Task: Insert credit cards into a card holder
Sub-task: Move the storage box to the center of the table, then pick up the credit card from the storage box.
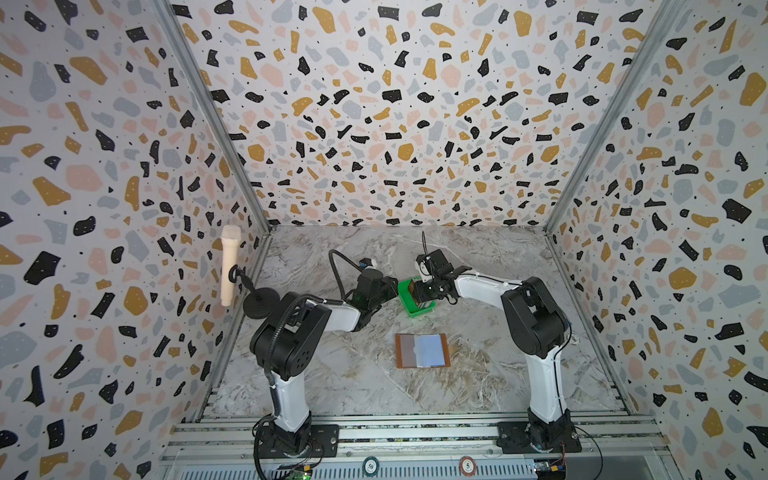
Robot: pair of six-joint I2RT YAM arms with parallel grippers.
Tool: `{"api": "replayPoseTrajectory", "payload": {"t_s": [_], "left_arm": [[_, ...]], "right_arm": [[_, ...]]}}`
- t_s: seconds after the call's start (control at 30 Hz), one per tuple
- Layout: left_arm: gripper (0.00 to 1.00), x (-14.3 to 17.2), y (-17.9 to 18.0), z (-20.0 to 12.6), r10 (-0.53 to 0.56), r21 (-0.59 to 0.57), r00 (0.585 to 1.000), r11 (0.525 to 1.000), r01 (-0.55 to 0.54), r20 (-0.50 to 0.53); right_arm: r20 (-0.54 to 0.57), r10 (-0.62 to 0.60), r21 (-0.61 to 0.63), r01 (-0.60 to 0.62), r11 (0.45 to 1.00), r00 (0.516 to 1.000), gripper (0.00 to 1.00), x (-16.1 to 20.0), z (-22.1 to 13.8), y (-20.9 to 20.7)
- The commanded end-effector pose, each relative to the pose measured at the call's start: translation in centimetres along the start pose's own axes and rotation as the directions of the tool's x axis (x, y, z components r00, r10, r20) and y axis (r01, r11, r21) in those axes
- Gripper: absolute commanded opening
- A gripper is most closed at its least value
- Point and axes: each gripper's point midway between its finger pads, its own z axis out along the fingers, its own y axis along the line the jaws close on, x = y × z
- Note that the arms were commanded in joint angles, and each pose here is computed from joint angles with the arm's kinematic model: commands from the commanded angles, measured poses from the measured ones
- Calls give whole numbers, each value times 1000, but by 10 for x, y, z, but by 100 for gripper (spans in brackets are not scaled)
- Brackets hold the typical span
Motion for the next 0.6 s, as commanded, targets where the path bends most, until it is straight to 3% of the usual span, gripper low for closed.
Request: {"api": "replayPoseTrajectory", "payload": {"t_s": [0.0, 0.57], "left_arm": [[31, -2, 8, 1, -18, -30, 1000, 999, 18, 16], [25, 25, 9, 15, -112, 42, 993, 993, 114, -43]], "right_arm": [[11, 4, -10, -3, 1000, 1000, 43, -3, -5, 6], [5, 12, -26, -11, 1000, 1000, 43, -4, 1, 11]]}}
